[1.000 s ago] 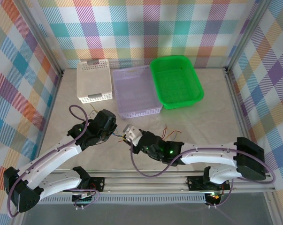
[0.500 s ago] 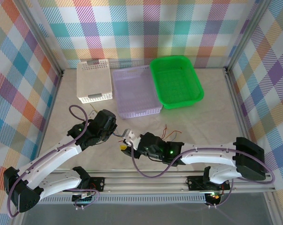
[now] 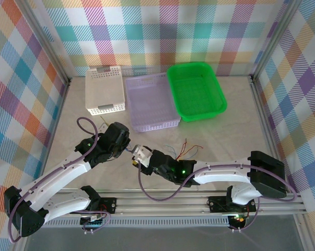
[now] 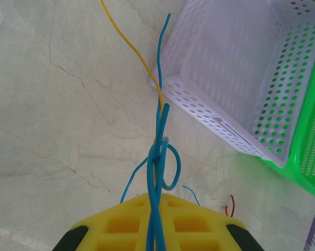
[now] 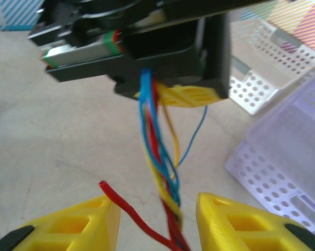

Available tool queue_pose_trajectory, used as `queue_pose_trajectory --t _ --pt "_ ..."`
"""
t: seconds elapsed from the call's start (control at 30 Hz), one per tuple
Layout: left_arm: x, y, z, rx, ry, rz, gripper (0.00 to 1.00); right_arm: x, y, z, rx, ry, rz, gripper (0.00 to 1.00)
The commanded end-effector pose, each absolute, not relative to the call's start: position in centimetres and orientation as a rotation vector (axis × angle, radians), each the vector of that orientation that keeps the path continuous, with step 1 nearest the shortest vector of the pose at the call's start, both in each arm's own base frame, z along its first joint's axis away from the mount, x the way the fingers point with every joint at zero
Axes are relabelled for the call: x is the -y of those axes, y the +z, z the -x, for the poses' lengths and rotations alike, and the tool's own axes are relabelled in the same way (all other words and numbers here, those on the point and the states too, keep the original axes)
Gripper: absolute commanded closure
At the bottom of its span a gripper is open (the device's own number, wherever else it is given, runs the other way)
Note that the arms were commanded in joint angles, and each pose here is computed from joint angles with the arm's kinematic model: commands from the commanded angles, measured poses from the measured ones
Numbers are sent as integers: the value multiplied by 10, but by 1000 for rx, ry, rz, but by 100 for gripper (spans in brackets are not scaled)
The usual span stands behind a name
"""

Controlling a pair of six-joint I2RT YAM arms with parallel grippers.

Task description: Untangle the cables

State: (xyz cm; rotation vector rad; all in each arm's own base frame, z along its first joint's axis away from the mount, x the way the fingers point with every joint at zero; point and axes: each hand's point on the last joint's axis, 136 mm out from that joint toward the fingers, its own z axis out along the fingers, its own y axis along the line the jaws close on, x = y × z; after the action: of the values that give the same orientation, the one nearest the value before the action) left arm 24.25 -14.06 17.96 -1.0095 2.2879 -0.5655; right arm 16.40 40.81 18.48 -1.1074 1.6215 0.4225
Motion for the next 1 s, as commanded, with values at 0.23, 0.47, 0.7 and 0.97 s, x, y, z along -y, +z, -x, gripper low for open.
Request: queue_pose_trajectory --t 0.23,0.47,0.7,0.97 --pt "137 181 -246 -2263 -568 1018 100 -417 204 -175 -1565 383 1036 69" --pt "137 179 -246 -2265 -560 1014 100 -414 208 -177 -1559 381 1016 93" --pt "135 174 -245 -2267 -548 1015 100 -397 225 -182 -1562 426 946 100" --pt "134 171 -244 -2277 -530 1007 100 -368 242 -187 -1607 597 838 100"
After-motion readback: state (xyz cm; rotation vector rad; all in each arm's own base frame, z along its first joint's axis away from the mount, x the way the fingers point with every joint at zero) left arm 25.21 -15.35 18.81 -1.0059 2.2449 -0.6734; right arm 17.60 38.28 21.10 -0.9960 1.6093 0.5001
